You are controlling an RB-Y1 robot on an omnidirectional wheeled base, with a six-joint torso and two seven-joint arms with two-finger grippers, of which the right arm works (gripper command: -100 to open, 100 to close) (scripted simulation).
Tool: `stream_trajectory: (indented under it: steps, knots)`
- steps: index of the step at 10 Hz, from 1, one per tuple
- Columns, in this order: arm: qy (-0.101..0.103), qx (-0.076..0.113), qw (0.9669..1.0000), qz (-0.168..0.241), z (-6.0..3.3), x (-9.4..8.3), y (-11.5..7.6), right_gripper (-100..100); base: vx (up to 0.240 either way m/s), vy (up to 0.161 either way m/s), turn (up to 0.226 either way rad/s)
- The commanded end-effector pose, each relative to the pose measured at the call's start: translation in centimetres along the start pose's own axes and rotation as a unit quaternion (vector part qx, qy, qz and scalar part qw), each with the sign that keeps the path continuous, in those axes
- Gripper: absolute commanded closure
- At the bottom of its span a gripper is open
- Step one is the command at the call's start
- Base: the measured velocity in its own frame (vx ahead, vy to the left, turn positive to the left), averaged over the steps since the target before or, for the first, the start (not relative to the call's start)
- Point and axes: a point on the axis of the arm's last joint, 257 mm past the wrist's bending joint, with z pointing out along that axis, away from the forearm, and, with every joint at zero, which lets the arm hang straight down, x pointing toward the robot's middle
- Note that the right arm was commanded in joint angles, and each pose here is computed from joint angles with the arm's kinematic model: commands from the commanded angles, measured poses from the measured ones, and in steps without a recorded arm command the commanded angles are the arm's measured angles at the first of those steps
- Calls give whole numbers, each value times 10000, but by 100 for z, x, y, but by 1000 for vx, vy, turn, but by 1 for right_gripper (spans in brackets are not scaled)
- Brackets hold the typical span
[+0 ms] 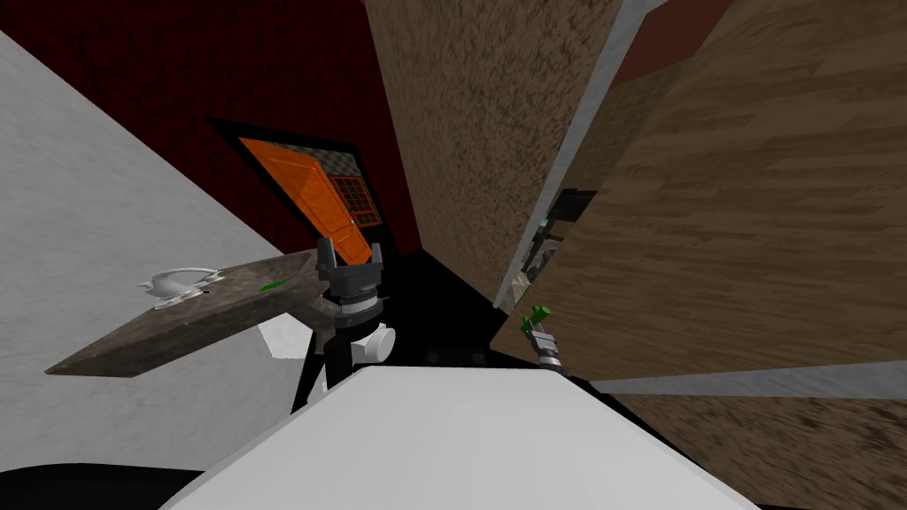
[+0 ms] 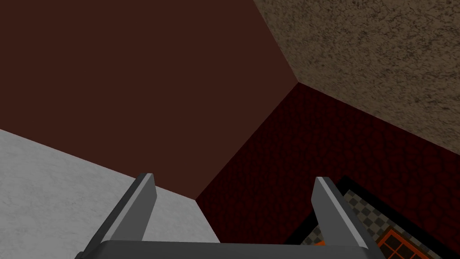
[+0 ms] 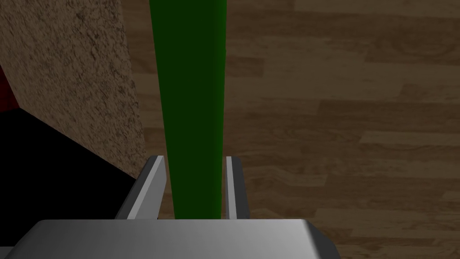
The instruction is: Pull the door open
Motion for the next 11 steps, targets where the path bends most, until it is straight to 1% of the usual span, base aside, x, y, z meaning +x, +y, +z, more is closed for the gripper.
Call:
stream_trajectory:
  steps: [1,7,8,9,11]
  knots:
    - [11,110,9999,10,-45,2,-43,100,-217,-51,80]
    - [22,592,9982,9,-264,16,-174,100,-205,-44,84]
    - [22,555,9985,13,-222,15,-188,100,-94,-11,19]
    - [5,634,9980,17,-268,-1,-199,100,-156,-18,134]
    - [11,704,9975,14,-298,2,-188,100,-232,-12,140]
